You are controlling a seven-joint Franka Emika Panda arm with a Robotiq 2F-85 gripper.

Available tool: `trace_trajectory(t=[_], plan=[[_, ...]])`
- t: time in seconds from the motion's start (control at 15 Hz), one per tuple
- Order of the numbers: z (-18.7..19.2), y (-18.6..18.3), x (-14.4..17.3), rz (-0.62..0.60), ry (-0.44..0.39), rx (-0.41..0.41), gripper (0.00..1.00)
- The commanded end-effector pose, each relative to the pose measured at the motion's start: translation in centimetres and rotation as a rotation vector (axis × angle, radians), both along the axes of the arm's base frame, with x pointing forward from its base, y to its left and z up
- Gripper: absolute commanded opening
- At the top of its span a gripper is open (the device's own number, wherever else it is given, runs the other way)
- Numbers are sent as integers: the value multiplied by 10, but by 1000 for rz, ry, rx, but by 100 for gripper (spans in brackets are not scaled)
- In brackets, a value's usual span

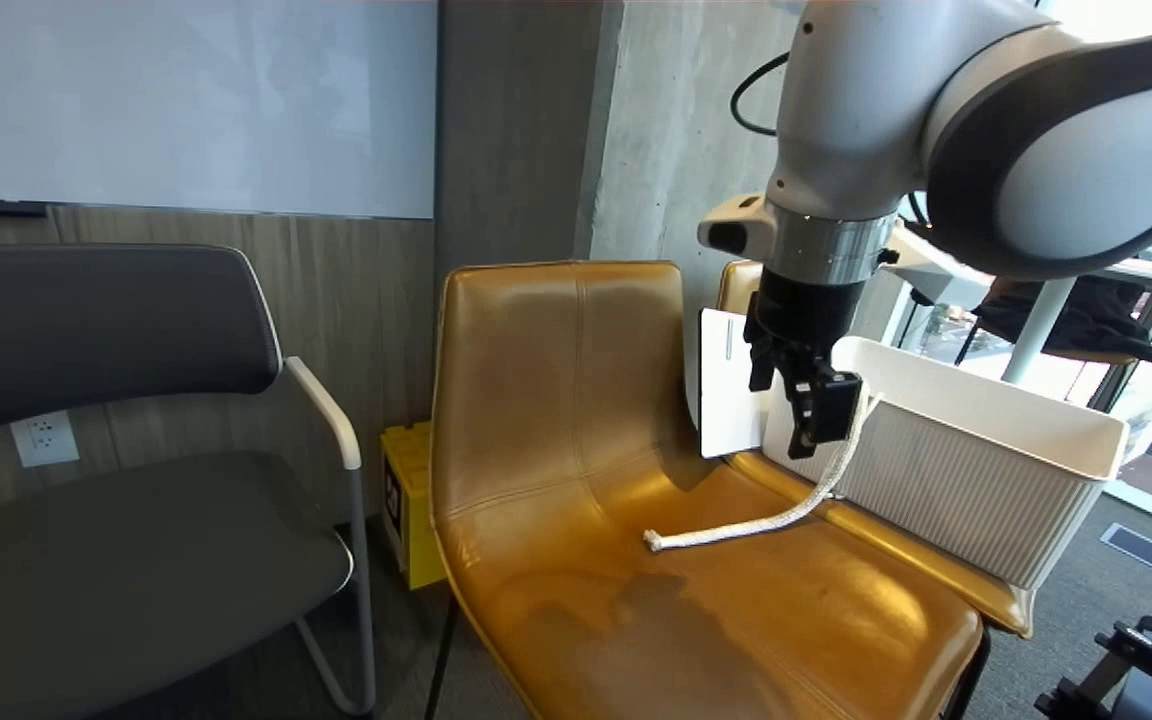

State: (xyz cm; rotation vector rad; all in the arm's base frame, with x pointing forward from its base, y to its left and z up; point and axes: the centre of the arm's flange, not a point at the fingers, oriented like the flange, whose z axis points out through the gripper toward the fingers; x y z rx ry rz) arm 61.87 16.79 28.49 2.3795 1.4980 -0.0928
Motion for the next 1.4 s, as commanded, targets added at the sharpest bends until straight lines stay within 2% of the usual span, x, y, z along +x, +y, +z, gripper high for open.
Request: trace_trajectory(t=[0.0,0.27,0.47,0.73,1.0,1.33], plan=[[-14,-2,45,116,162,-53,100],[-6,-28,50,197,363,-164,100],[-1,-48,39,259,502,-243,100],[-35,-72,17,352,647,-368,100],[-81,-90,5,423,713,-549,100],[-104,-98,15,469,645,-809,100]])
